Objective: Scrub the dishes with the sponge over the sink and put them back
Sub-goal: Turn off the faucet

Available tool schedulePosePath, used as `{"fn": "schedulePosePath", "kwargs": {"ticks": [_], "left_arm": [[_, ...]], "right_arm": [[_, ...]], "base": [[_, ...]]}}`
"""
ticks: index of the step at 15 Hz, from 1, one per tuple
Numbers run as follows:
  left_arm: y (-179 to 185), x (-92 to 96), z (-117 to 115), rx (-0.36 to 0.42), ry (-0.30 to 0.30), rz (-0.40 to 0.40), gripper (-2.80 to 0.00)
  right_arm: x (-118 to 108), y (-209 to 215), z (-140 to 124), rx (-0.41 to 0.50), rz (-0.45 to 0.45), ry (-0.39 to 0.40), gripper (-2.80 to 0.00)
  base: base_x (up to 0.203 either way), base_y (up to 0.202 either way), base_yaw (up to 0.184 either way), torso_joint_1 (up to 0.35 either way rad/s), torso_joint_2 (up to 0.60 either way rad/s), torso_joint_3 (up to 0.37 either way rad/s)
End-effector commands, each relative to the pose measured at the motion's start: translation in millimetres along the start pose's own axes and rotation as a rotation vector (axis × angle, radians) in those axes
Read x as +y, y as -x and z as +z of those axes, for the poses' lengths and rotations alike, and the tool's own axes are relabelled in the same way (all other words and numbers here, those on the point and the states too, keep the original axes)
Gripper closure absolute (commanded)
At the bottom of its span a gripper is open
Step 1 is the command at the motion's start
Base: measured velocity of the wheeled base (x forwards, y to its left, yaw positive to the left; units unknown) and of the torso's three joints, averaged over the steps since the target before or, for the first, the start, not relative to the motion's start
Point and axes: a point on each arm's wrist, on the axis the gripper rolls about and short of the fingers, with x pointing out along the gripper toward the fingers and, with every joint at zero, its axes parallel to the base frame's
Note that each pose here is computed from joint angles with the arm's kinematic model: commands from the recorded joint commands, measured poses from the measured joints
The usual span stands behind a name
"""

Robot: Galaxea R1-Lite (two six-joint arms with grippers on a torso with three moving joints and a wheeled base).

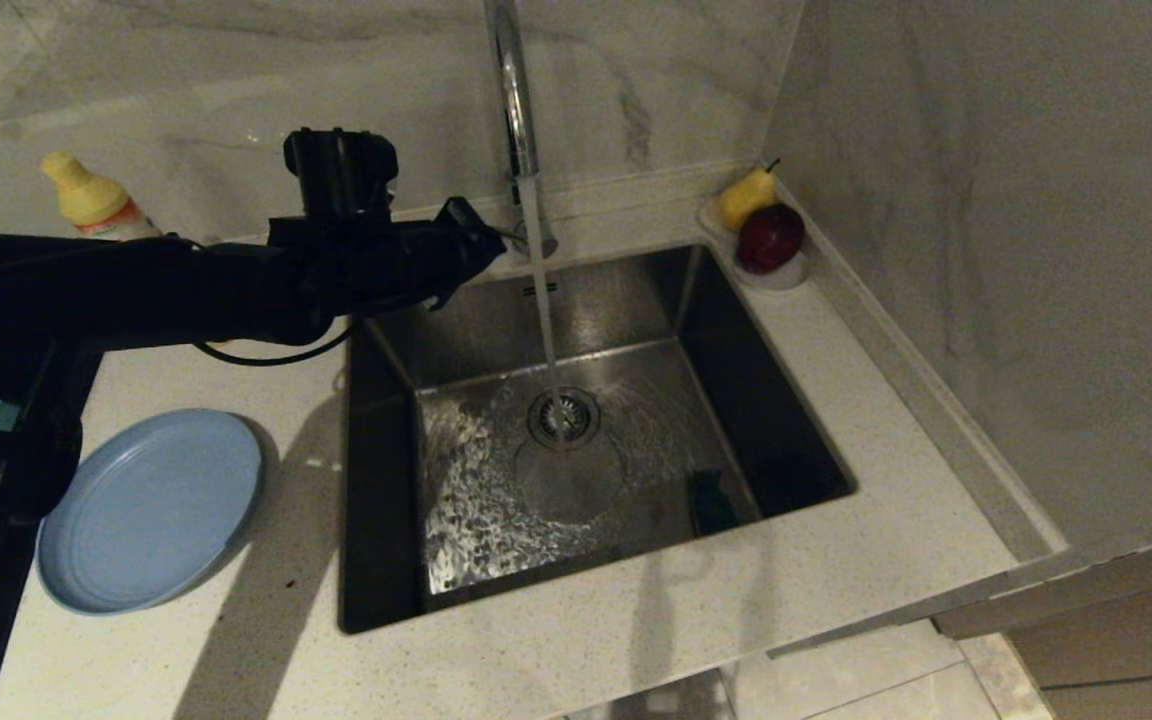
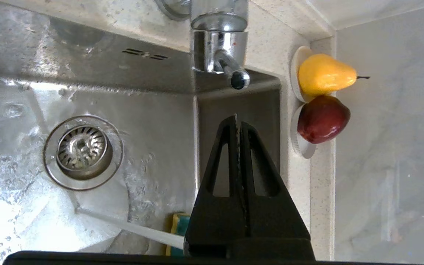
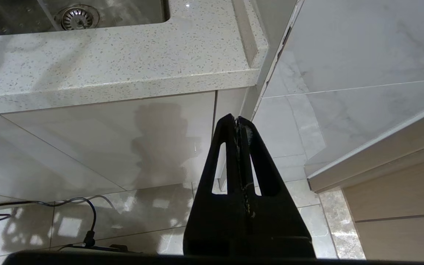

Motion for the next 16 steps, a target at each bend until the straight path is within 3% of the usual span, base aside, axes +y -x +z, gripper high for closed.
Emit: {"fn": "schedulePosePath", "kwargs": {"ticks": [1, 5, 16], "left_arm": [[-0.7, 0.5, -0.2, -0.001, 0.003, -0.001, 0.00], [-1.7, -5.5, 6.2, -0.027, -0.005, -0.021, 0.00], [-10.0, 0.3, 3.4, -0.044, -0.007, 0.004, 0.00]], "right_arm": [[0.0, 0.1, 0.0, -0.002, 0.001, 0.001, 0.00], [0.0, 0.1, 0.0, -0.002, 0.001, 0.001, 0.00], [0.0, 0.1, 0.0, -0.002, 0.001, 0.001, 0.00]], "base": [[0.000, 0.000, 0.000, 0.000, 0.00, 0.000], [0.000, 0.000, 0.000, 0.000, 0.00, 0.000], [0.000, 0.000, 0.000, 0.000, 0.00, 0.000]]}}
